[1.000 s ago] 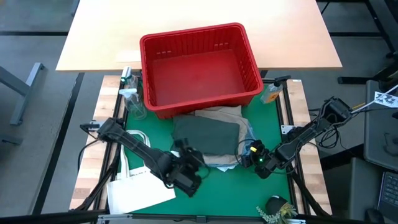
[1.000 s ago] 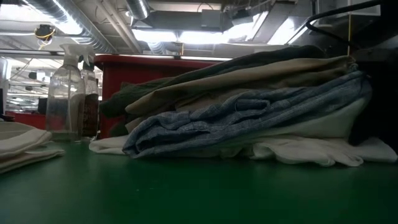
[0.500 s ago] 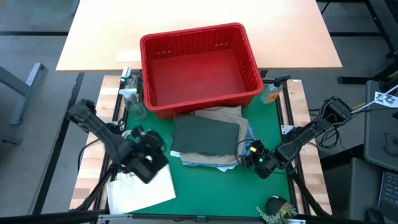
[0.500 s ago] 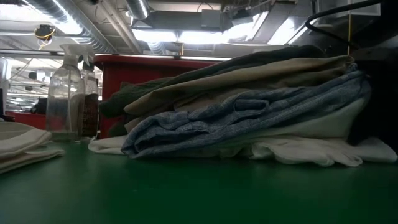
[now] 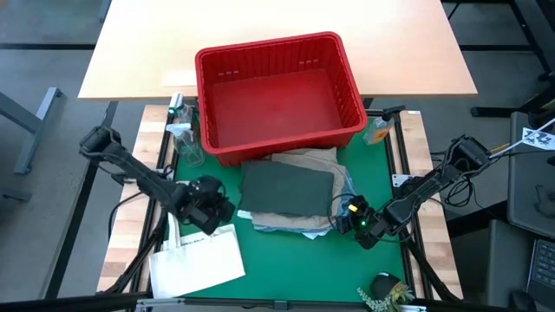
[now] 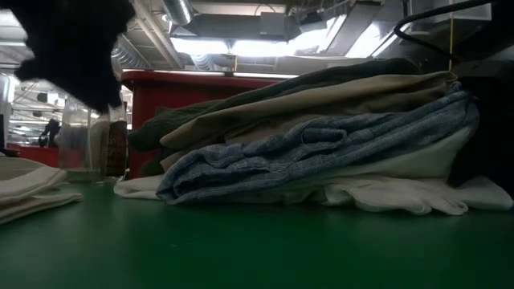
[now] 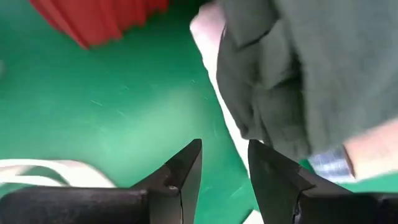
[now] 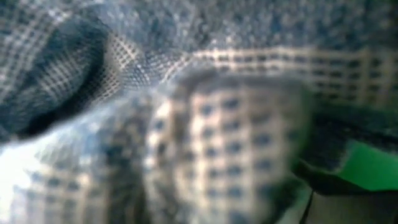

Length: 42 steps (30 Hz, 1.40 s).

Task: Fold Laundry from Bin
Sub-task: Put the stack of folded clothes into the red bin

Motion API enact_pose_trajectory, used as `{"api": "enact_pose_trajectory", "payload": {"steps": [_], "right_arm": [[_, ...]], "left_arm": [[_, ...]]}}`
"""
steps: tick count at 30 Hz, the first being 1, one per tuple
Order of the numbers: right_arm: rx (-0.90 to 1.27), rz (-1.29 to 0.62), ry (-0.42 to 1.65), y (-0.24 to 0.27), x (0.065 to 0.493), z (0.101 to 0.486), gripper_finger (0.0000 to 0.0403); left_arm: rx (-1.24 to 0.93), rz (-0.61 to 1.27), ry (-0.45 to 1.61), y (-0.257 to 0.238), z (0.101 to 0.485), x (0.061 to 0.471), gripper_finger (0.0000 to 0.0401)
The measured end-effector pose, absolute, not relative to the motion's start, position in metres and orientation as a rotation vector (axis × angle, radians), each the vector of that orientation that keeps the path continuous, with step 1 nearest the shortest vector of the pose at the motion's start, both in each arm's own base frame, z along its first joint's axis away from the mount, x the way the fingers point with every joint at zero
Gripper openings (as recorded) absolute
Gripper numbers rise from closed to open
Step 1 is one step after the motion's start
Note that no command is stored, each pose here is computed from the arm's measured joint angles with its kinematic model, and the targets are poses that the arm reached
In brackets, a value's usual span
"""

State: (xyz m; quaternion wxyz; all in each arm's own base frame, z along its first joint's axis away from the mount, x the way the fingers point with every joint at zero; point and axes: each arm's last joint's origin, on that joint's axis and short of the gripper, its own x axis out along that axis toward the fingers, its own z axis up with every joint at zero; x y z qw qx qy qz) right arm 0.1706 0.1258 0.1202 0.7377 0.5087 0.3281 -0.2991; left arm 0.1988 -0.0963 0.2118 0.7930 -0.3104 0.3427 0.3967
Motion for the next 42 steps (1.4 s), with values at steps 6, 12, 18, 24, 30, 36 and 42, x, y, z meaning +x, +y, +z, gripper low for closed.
{"api": "enact_pose_trajectory", "payload": {"steps": [6, 12, 18, 24, 30, 36, 42], "right_arm": [[1.117, -0.657, 0.720, 0.126, 0.171, 0.120, 0.0207], [1.117, -0.656, 0.721, 0.126, 0.171, 0.120, 0.0207], [1.117, -0.656, 0.721, 0.126, 0.171, 0.120, 0.0207], [1.116, -0.658, 0.715, 0.126, 0.171, 0.120, 0.0207], [1.115, -0.659, 0.711, 0.126, 0.171, 0.120, 0.0207], [1.114, -0.660, 0.707, 0.126, 0.171, 0.121, 0.0207], [1.115, -0.659, 0.698, 0.126, 0.171, 0.121, 0.0207]], "left_arm": [[-0.838, 0.838, 0.721, -0.080, 0.177, 0.206, 0.0125], [-0.889, 0.849, 0.718, -0.070, 0.159, 0.203, 0.0125], [-0.940, 0.800, 0.679, -0.071, 0.156, 0.206, 0.0140], [-0.945, 0.813, 0.672, -0.071, 0.148, 0.213, 0.0166], [-0.952, 0.854, 0.659, -0.064, 0.130, 0.228, 0.0170], [-0.953, 0.798, 0.664, -0.058, 0.113, 0.247, 0.0170], [-0.982, 0.759, 0.613, -0.056, 0.108, 0.258, 0.0159]]}}
